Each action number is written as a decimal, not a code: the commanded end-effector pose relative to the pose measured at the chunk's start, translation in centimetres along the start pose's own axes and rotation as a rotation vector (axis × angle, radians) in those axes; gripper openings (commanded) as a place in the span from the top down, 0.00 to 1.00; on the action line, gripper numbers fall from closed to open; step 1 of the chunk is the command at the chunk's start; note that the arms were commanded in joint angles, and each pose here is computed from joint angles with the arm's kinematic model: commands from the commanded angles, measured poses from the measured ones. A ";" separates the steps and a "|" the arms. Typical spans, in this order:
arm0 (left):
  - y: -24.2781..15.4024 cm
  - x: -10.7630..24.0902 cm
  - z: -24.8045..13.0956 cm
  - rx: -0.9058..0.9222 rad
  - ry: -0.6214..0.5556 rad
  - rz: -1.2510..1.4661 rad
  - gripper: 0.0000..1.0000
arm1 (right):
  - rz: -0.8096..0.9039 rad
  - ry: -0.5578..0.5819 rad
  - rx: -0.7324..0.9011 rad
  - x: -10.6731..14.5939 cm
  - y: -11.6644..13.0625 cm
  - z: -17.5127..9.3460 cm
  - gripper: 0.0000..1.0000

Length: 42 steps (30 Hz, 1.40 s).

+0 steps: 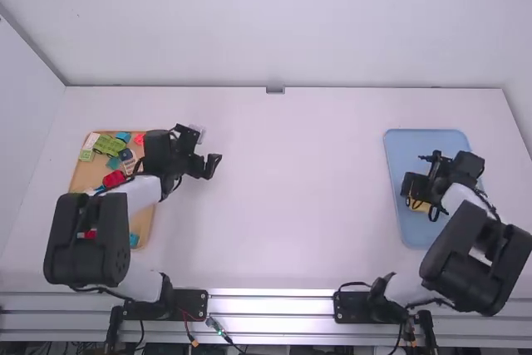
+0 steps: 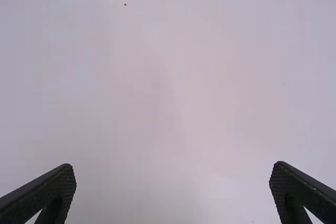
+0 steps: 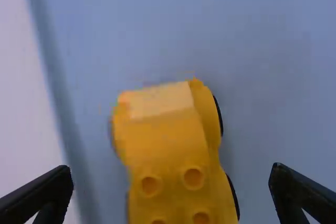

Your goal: Assemble lego blocks to make yellow taxi

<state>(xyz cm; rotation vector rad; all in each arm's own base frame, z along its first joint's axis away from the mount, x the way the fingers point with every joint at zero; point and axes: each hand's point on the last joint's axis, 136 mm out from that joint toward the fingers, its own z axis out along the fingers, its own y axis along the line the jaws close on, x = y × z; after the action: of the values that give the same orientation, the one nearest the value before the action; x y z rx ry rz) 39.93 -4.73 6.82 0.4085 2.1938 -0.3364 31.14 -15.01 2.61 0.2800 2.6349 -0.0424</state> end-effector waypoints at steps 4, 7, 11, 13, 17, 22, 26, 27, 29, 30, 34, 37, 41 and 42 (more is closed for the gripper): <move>-2.2 -6.1 -1.4 -0.078 -0.003 0.054 0.01 | -0.063 -0.123 0.036 -5.6 4.1 -5.2 0.01; -4.7 -8.6 -2.4 -0.044 -0.018 0.093 0.01 | -0.161 -0.181 -0.018 -7.0 8.2 -7.5 0.01; -7.8 -12.3 -4.1 0.005 -0.084 0.101 0.01 | -0.299 -0.276 -0.106 -8.4 14.2 -10.9 0.01; -8.6 -13.7 -5.0 0.015 -0.120 0.083 0.01 | -0.363 -0.324 -0.151 -8.6 17.0 -12.7 0.01; -8.8 -15.4 -6.7 0.011 -0.186 0.044 0.02 | -0.447 -0.400 -0.221 -8.3 20.9 -15.5 0.02; -5.9 -15.1 -8.1 -0.087 -0.226 -0.029 0.07 | -0.336 -0.452 -0.146 -8.9 18.0 -15.8 0.07; -3.5 -13.9 -9.3 -0.176 -0.228 -0.059 0.12 | -0.246 -0.498 -0.126 -9.1 16.2 -16.2 0.12; -3.1 -13.7 -9.5 -0.190 -0.229 -0.064 0.13 | -0.235 -0.505 -0.126 -9.1 16.1 -16.2 0.13; -1.6 -12.9 -10.4 -0.249 -0.230 -0.084 0.16 | -0.200 -0.536 -0.137 -8.9 16.0 -16.6 0.16; -0.6 -12.2 -11.0 -0.289 -0.230 -0.097 0.18 | -0.177 -0.557 -0.145 -8.8 16.0 -16.8 0.19; 1.7 -10.3 -12.7 -0.395 -0.229 -0.130 0.24 | -0.165 -0.625 -0.153 -8.4 15.8 -17.6 0.25; 1.3 -8.7 -13.4 -0.407 -0.228 -0.132 0.31 | -0.161 -0.697 -0.159 -7.9 15.7 -18.3 0.33; 0.7 -6.6 -14.0 -0.407 -0.228 -0.132 0.40 | -0.158 -0.753 -0.164 -6.7 15.4 -18.5 0.42; 0.6 -6.5 -14.0 -0.407 -0.228 -0.132 0.40 | -0.158 -0.753 -0.164 -6.5 15.4 -18.5 0.42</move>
<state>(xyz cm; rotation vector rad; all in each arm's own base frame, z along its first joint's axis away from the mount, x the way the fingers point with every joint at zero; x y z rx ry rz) 34.68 -0.19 20.33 0.0064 2.0147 -0.0139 31.86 0.28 22.98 -0.0183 1.8895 0.0133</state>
